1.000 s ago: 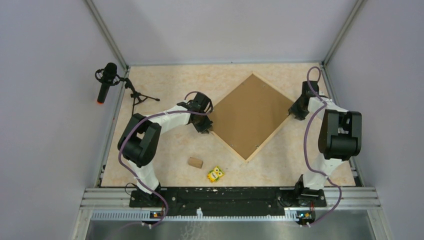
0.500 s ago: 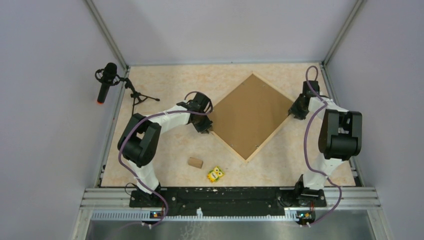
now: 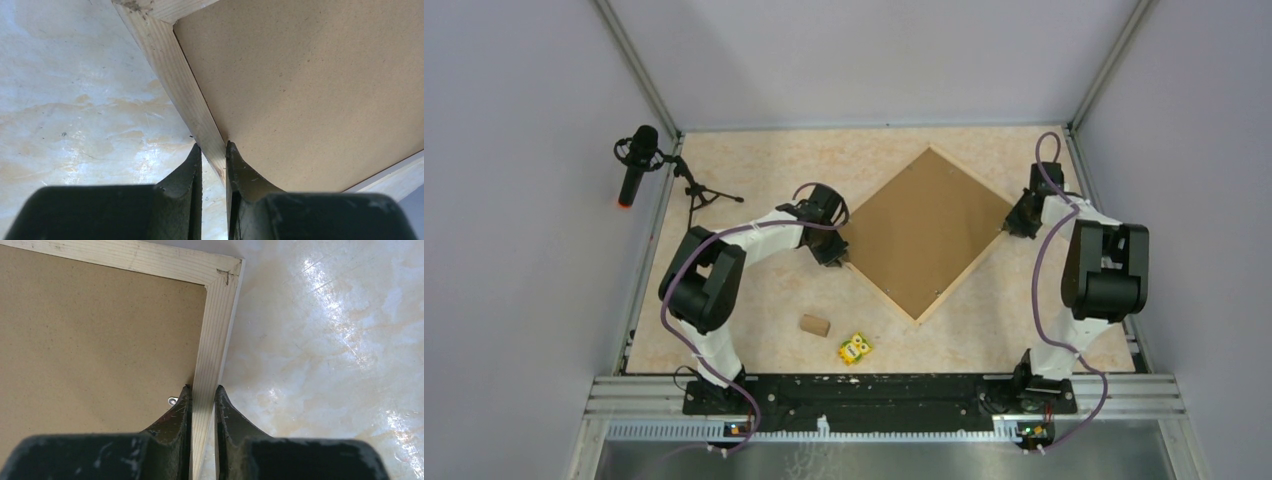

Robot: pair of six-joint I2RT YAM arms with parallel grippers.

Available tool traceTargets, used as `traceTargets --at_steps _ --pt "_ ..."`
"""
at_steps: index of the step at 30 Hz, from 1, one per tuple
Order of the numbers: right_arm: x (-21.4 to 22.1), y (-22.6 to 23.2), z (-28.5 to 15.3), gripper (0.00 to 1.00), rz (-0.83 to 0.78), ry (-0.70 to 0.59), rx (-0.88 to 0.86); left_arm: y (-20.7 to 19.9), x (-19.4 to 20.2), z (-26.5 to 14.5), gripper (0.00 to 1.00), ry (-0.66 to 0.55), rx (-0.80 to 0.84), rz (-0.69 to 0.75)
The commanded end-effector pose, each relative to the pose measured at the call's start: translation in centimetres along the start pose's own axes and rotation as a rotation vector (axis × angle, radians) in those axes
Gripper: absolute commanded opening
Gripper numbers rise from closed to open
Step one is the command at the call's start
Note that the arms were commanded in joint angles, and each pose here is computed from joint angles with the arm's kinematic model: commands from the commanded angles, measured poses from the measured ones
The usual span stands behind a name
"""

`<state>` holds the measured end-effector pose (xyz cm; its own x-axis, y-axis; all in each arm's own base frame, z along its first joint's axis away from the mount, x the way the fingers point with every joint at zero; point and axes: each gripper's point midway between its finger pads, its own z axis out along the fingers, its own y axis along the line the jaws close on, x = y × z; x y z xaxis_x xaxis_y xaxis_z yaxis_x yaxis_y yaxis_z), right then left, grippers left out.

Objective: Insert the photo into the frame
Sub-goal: Install the photo frame at the center of the board.

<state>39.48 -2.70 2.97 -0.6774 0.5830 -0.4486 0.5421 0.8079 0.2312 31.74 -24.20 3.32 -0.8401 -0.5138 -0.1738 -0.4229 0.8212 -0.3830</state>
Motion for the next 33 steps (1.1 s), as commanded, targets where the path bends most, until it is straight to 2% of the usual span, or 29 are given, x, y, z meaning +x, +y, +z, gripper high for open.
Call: traceTargets --at_steps 1,8,14,16,23,26,28,30,33 --pt "3.2 -1.0 -0.7 0.0 -0.063 0.098 0.004 2.2 1.6 1.0 0.07 0.074 -0.04 0.073" --pt "6.8 -1.1 -2.0 0.0 -0.04 0.125 -0.091 1.4 -0.8 1.4 0.12 0.058 0.004 0.114" --pt "10.9 -1.3 -3.0 0.0 -0.026 0.146 -0.134 0.3 -3.5 1.2 0.27 0.016 0.08 0.151" --pt "11.9 -1.2 -3.4 0.0 -0.014 0.147 -0.15 -0.4 -3.8 1.2 0.32 0.027 0.132 0.167" --pt "15.0 0.1 -5.2 0.0 -0.031 0.154 -0.229 -2.4 -4.8 1.7 0.37 0.166 0.378 0.171" --pt "15.7 0.7 -6.1 0.0 -0.05 0.138 -0.274 -3.0 -5.7 0.6 0.42 0.155 0.507 0.174" --pt "16.1 0.8 -6.4 0.0 -0.068 0.13 -0.304 -3.9 -6.3 -0.7 0.5 0.118 0.581 0.204" --pt "16.2 0.7 -6.5 0.04 -0.092 0.124 -0.313 -4.5 -6.7 -1.9 0.57 0.085 0.608 0.238" --pt "15.4 0.5 -7.0 0.18 -0.136 0.104 -0.296 -4.6 -7.3 -2.5 0.66 0.058 0.608 0.261"
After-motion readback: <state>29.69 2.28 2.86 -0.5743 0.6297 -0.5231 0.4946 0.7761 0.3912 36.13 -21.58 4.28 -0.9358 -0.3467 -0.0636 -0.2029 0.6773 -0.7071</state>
